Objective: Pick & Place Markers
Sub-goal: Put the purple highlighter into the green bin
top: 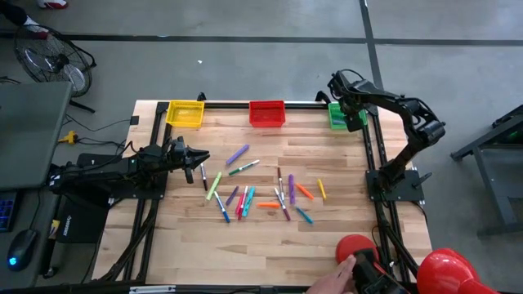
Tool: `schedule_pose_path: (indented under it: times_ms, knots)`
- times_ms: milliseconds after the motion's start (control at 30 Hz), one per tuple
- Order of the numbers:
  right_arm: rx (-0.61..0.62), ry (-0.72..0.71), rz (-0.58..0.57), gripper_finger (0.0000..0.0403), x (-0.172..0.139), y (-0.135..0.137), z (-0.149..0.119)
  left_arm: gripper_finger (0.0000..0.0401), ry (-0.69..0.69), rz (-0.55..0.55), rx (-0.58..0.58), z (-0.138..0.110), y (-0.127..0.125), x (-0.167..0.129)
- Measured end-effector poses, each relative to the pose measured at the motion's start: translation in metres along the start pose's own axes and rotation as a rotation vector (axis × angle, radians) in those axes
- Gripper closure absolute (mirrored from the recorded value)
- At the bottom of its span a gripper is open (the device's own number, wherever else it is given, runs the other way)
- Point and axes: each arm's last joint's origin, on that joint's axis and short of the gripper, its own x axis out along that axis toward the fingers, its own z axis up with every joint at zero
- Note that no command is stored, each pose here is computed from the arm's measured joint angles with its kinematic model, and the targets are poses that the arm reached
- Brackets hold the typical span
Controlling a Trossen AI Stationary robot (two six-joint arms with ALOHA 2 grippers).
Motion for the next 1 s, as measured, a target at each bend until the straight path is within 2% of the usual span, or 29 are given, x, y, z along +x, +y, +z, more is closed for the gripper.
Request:
schedule_pose_path:
  times_ms: [167, 467, 733, 1000]
  knots:
    - [-0.154, -0.01, 0.027, 0.0247, -0.002, 0.001, -0.005, 0.0337, 0.0, 0.0, 0.0, 0.0, 0.0, 0.0]
    - [-0.612, -0.014, 0.146, 0.0249, -0.009, 0.004, -0.026, 0.0337, 0.0, 0.0, 0.0, 0.0, 0.0, 0.0]
    - [-1.045, -0.016, 0.218, 0.0249, -0.022, -0.007, -0.057, 0.0337, 0.0, 0.0, 0.0, 0.0, 0.0, 0.0]
    - [-1.253, -0.005, 0.26, 0.0249, -0.035, -0.024, -0.083, 0.0337, 0.0, 0.0, 0.0, 0.0, 0.0, 0.0]
